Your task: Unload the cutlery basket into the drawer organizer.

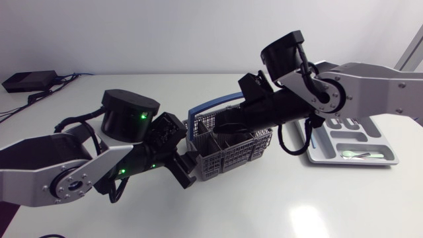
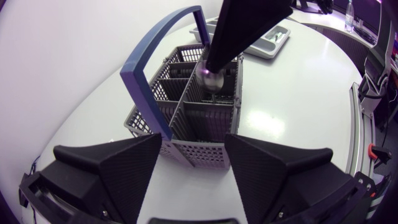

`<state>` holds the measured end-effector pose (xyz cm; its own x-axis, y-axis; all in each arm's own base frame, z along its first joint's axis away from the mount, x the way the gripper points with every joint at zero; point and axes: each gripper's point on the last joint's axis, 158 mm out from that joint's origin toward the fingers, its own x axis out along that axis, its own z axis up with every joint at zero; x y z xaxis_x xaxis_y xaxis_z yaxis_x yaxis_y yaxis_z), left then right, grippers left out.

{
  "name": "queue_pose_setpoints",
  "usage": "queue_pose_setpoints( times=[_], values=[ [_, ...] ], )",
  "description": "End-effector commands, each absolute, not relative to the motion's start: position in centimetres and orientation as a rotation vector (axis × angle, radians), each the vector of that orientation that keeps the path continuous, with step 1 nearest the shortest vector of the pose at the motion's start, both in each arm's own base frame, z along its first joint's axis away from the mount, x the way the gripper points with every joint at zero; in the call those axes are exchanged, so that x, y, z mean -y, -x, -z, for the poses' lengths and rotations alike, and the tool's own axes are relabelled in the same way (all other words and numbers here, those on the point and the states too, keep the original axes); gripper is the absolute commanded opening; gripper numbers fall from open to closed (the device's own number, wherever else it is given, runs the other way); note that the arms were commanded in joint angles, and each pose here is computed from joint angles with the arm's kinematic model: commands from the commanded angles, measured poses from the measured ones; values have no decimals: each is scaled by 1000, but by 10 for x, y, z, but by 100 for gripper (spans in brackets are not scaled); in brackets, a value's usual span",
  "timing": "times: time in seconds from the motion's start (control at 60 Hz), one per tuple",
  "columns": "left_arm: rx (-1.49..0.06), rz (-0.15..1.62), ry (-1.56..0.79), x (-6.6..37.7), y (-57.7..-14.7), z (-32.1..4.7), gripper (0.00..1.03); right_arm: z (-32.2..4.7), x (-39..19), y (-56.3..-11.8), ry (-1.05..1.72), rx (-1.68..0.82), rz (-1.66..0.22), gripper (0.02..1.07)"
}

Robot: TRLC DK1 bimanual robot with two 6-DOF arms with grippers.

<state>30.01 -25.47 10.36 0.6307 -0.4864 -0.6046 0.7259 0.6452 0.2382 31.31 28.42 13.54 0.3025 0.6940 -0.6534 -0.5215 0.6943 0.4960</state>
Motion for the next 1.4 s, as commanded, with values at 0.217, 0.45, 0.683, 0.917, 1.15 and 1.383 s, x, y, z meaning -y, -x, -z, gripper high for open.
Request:
queue_pose_setpoints(
  times=[0.217, 0.45, 0.683, 0.917, 1.15, 1.383],
  values=[
    [-552, 722, -484, 246, -294, -99, 71, -192, -267, -302, -274, -927, -887, 8],
    [-551, 717, -483, 242, -294, -101, 71, -254, -213, -300, -456, -879, -909, 8],
    [-557, 706, -484, 238, -295, -102, 71, -251, -122, -321, -515, -827, -728, 8],
    [-558, 699, -494, 232, -295, -103, 71, -178, -34, -339, -332, -914, -440, 8],
    [-568, 692, -493, 229, -296, -102, 71, -117, 68, -350, -92, -1006, -162, 8],
    [-575, 680, -491, 225, -298, -102, 71, -69, 143, -357, 32, -1063, 15, 8]
  ],
)
